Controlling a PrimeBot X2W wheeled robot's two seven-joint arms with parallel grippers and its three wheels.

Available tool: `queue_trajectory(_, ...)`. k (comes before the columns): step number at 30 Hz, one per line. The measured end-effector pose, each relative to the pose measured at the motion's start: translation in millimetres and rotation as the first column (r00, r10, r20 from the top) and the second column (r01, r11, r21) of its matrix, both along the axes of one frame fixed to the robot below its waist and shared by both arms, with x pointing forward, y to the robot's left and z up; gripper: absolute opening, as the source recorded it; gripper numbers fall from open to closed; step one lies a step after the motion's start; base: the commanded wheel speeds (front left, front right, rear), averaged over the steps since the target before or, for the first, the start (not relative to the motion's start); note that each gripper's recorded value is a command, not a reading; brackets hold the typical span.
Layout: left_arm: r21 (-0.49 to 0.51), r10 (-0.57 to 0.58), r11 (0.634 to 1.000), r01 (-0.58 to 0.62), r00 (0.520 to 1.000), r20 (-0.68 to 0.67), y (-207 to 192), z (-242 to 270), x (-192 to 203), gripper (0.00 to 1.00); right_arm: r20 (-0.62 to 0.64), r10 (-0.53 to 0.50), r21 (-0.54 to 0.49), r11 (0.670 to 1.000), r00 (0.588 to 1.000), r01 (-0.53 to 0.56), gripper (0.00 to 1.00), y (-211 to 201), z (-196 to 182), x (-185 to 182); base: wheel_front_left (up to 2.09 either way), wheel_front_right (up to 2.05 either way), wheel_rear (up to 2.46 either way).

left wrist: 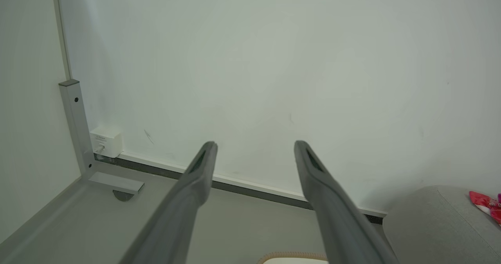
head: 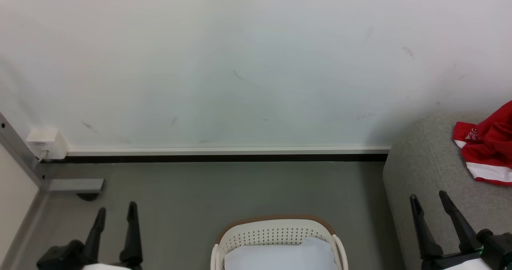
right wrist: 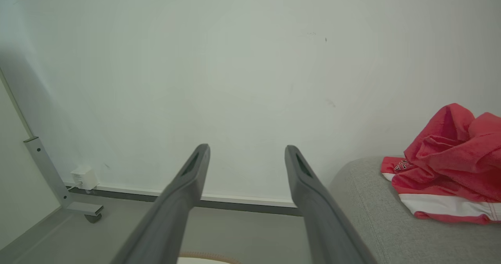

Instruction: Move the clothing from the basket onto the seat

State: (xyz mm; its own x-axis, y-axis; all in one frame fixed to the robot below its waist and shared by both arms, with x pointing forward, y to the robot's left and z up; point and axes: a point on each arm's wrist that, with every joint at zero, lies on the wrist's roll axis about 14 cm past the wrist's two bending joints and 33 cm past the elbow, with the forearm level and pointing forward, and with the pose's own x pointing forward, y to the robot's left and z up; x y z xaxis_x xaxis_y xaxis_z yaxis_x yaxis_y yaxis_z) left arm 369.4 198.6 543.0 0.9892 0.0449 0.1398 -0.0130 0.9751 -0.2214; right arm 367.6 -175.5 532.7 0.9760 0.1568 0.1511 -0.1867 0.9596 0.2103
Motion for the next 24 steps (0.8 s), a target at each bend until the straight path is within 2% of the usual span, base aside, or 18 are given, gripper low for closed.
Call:
queue_trajectory(9,0.003,-0.004,1.0,0.004,0.999,-0.051,-6.0,-28.0,-6.5,1.0,-0.011,-0.02,-0.02,1.0,1.0,0.02,1.0,5.3,-8.2,-6.4,0.0,0.0,0.0)
queue_trajectory(24,0.005,-0.019,1.0,0.02,0.999,-0.049,-9.9,-33.5,-4.7,1.0,-0.019,-0.036,-0.029,0.999,0.999,0.036,1.0,2.0,-11.5,-7.8,0.0,0.0,0.0)
